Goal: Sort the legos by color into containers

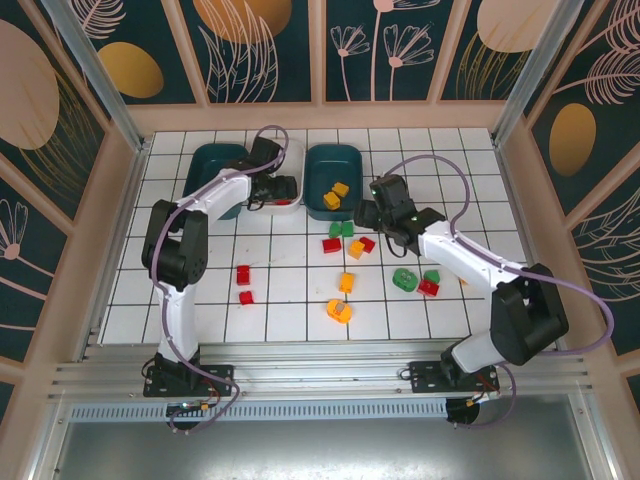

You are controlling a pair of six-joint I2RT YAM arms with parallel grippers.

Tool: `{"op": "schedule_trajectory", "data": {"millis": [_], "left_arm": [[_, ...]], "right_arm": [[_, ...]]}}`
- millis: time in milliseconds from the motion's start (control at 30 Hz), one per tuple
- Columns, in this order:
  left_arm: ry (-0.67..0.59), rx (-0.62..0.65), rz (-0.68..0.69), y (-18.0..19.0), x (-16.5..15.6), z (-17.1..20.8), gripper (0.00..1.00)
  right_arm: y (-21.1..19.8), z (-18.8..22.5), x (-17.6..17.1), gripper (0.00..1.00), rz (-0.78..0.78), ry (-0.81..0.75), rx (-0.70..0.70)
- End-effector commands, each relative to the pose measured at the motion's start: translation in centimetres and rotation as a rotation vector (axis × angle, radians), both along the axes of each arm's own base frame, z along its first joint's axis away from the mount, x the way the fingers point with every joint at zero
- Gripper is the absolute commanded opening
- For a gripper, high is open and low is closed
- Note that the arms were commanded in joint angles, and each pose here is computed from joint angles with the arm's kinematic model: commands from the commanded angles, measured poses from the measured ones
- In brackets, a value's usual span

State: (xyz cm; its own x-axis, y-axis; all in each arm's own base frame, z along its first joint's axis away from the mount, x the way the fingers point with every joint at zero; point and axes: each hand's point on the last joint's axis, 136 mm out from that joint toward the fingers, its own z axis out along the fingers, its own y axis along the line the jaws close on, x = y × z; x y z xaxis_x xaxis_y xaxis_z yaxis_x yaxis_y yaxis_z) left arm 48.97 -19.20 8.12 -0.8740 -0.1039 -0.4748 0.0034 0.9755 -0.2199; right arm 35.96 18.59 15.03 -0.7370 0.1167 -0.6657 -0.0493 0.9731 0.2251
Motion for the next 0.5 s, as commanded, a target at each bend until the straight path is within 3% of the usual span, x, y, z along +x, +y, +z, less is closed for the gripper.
{"op": "schedule_trajectory", "data": {"millis": [0,233,333,467], "left_arm": [[-0.043,-0.052,-0.035,-1.4,0.7,2.6,0.90],[-0.131,-0.133,-0.050,-1.5,-0.6,7.7,0.96],[-0.194,-0.207,0.013,0.1,-2.0,10.0,0.99],[-0.245,-0.319,0.119,3.3,-5.4,10.9,0.98]], "right_arm": [[-0.4,-0.5,-0.5,0.68,-0.003,0.016,-0.006],[3.9,-2.7,-0.1,0.60,0.101,0.041,-0.035],[6.1,-4.1,0.5,0.50,0.143,0.058,-0.051],[8.0,-5.7,1.4,0.49,0.164,0.073,-0.073]]}}
